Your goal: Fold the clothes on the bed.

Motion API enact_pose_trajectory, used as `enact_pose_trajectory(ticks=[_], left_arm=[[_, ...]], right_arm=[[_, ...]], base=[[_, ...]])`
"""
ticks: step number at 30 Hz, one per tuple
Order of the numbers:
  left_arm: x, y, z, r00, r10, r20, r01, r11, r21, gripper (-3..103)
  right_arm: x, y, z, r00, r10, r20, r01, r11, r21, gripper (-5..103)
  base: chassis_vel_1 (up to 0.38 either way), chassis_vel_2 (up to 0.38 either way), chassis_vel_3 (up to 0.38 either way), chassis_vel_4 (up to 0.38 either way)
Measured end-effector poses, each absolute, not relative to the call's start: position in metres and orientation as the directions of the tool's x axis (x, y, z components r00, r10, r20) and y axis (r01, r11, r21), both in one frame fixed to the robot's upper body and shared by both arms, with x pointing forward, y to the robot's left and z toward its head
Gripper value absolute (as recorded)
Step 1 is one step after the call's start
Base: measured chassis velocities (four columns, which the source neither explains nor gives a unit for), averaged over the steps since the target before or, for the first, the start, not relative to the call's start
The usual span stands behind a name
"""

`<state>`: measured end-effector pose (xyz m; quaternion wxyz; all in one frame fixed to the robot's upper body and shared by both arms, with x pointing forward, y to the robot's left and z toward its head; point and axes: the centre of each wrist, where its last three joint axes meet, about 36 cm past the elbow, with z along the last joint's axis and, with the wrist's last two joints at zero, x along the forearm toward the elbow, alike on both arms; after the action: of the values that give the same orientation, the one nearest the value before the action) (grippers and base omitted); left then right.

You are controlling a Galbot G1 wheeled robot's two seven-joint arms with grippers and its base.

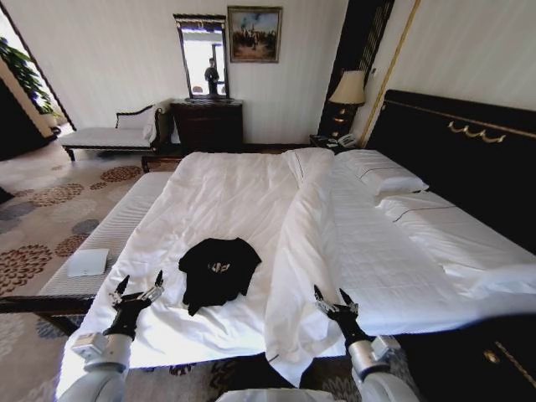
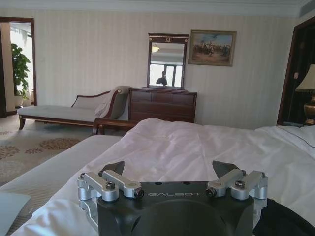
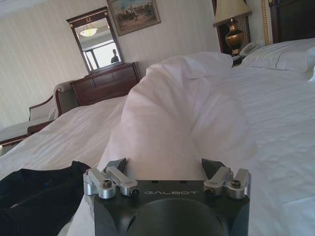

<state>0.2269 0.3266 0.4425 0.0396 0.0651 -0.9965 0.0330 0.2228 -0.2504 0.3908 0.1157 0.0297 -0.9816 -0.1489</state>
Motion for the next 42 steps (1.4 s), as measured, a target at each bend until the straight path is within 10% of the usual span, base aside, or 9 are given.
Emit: enact_pose_trajectory(ticks=[23, 42], left_arm=[[0.223, 0.324, 0.443, -0.986, -0.137, 0.096, -0.145, 0.986, -0.077, 100], [0.225, 0.325, 0.441, -0.985, -0.149, 0.092, -0.157, 0.984, -0.083, 100]], right_arm=[[0.221, -0.242, 0.386, -0.972, -0.101, 0.214, -0.030, 0.950, 0.312, 2], [0.230, -0.301, 0.434, -0.987, 0.120, 0.105, 0.148, 0.936, 0.320, 2]], base=[[0.000, 0.000, 0.000, 0.000], [0.000, 0.000, 0.000, 0.000]])
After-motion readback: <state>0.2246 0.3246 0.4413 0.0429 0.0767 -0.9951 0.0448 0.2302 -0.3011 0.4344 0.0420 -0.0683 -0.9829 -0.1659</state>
